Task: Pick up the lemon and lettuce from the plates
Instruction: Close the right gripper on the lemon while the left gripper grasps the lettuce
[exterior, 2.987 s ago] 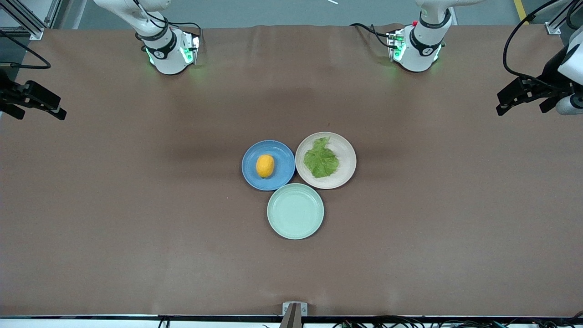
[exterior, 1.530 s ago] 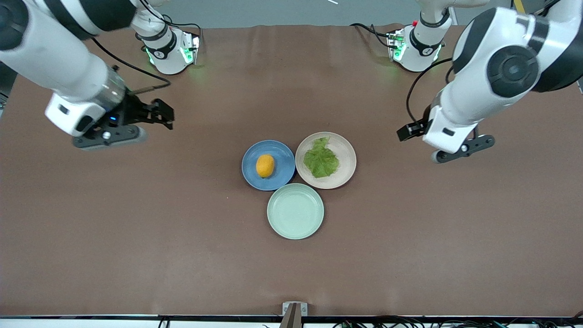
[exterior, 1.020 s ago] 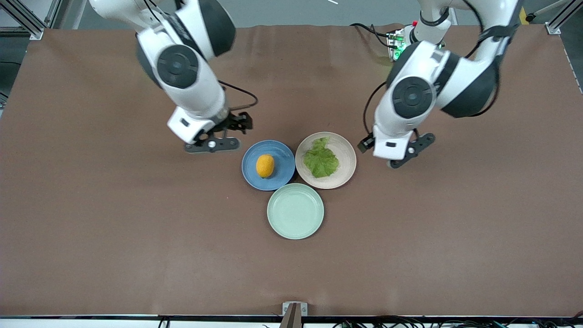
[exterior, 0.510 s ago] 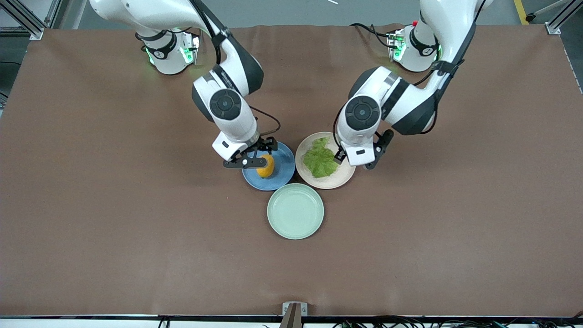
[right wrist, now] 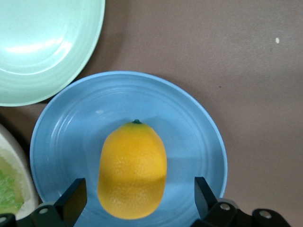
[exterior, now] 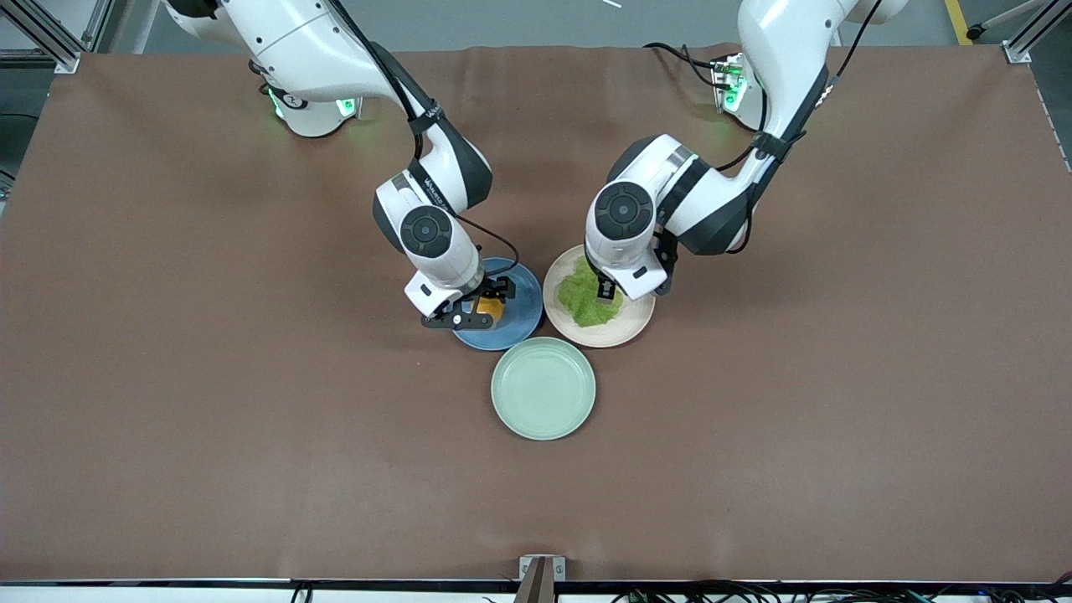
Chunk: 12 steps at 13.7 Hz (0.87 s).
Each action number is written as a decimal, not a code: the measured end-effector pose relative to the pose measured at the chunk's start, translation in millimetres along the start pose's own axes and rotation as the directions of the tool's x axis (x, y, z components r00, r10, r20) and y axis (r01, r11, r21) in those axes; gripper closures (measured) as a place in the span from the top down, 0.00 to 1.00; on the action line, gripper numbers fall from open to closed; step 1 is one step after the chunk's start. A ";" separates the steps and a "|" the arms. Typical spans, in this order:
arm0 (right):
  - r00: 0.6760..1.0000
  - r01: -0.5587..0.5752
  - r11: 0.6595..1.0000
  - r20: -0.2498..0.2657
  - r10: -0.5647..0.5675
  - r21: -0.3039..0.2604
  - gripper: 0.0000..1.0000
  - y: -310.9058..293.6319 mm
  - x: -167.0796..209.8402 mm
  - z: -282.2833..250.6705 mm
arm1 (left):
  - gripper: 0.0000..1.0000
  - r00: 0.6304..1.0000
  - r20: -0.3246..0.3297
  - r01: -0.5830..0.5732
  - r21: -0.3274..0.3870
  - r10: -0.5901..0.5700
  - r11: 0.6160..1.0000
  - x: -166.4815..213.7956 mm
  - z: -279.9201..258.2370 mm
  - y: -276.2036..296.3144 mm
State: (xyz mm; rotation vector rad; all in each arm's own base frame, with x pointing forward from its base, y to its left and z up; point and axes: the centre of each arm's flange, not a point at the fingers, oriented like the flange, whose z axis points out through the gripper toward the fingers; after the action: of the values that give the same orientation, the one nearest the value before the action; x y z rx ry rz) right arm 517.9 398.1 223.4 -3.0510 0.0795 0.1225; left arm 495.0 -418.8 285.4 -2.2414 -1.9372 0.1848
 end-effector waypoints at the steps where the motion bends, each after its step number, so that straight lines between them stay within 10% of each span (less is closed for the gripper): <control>1: 1.000 -0.002 1.000 -0.003 0.002 0.003 1.00 -0.4 0.3 4.7 | 0.91 0.999 0.009 0.046 -0.005 -0.046 0.999 -1.9 8.3 3.2; 7: 1.000 0.010 1.000 0.007 -0.011 0.001 0.94 -9.7 -9.1 20.8 | 0.89 0.991 -0.006 0.137 0.041 -0.137 0.990 -15.9 61.5 2.1; 10: 1.000 0.011 1.000 0.006 -0.011 0.003 0.65 -10.5 -9.1 20.2 | 0.82 0.990 -0.007 0.142 0.052 -0.142 0.989 -15.4 79.4 4.8; 12: 1.000 0.012 1.000 0.004 -0.012 0.004 0.63 -11.4 -8.7 19.3 | 0.82 0.989 -0.007 0.147 0.056 -0.147 0.988 -13.5 89.8 7.7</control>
State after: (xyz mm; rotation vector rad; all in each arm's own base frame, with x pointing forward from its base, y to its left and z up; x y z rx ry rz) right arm 508.4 411.5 205.9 -3.0464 0.0615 0.1272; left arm 482.0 -428.7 195.8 -2.0529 -2.0592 0.2132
